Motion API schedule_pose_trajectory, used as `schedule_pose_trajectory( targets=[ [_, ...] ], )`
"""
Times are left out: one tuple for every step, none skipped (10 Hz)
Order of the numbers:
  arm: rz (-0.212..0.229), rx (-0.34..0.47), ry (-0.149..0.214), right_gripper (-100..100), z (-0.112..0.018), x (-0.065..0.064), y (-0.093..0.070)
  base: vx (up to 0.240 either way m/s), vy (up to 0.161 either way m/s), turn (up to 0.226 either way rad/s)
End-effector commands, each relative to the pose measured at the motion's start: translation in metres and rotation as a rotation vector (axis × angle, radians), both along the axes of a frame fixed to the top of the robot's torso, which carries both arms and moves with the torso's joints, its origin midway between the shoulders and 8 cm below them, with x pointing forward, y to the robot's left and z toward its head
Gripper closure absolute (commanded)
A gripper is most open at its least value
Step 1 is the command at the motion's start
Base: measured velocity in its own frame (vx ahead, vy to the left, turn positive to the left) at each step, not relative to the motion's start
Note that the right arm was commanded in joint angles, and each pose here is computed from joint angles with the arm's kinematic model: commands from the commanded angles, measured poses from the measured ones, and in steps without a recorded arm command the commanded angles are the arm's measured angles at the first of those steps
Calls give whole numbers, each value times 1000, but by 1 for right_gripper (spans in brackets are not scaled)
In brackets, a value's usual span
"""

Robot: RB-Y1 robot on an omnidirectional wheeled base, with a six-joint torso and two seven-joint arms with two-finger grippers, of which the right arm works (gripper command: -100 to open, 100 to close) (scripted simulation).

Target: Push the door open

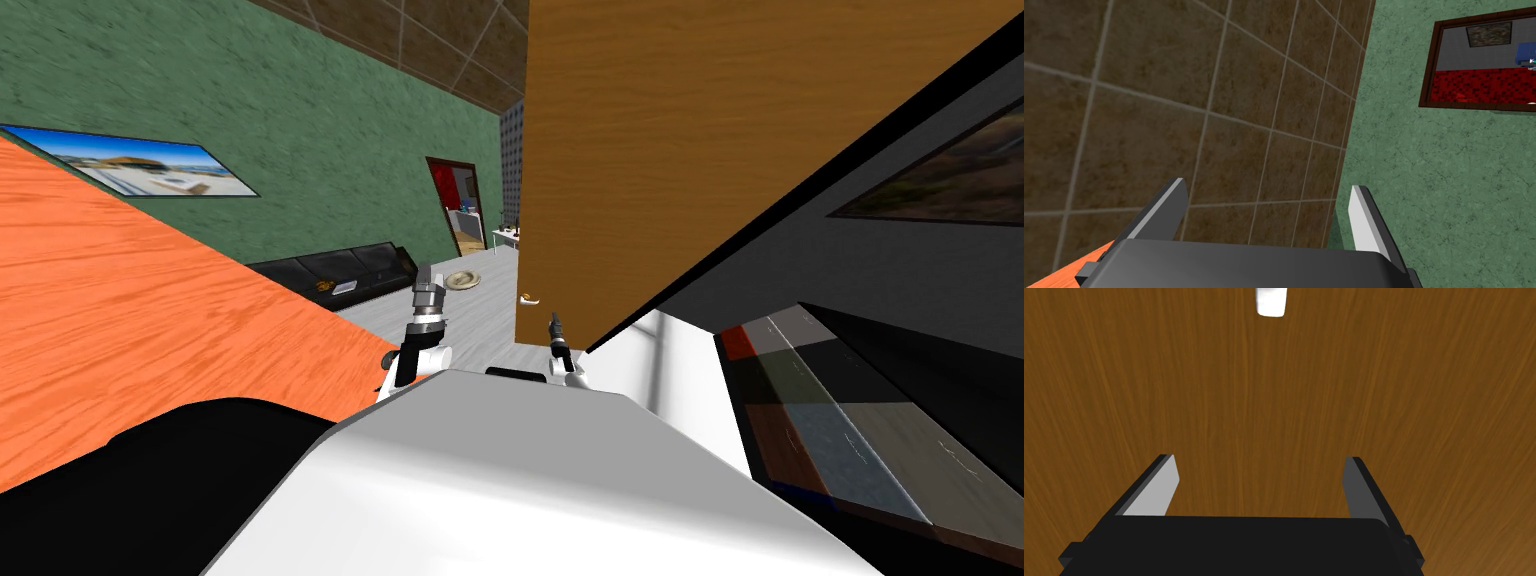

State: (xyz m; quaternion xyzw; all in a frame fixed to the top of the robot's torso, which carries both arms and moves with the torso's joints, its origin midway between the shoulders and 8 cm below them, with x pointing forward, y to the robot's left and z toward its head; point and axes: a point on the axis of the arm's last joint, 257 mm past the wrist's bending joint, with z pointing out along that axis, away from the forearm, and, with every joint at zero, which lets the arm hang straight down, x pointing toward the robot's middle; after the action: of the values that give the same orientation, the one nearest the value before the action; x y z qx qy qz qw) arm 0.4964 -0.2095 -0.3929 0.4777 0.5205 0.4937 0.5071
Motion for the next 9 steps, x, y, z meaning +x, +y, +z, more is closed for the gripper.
schedule_pose_trajectory(
  targets=[
    [-7, -23, -4, -100, 2, 1, -14, 134, -118, 23],
    [-13, -39, -6, -100, 3, 1, -23, 173, -64, 17],
    [-13, -39, -6, -100, 3, 1, -23, 153, -26, 9],
    [-13, -39, -6, -100, 3, 1, -23, 75, -3, -1],
    [-19, -51, -9, -100, 4, 2, -30, 149, 28, 33],
    [-20, -49, -9, -100, 4, 2, -29, 194, 80, 23],
    [-21, -43, -9, -100, 4, 2, -26, 162, 129, 18],
    [-20, -33, -9, -100, 3, 1, -20, 120, 125, 18],
    [-19, -20, -8, -100, 3, 1, -13, 90, 126, 19]
  ],
)
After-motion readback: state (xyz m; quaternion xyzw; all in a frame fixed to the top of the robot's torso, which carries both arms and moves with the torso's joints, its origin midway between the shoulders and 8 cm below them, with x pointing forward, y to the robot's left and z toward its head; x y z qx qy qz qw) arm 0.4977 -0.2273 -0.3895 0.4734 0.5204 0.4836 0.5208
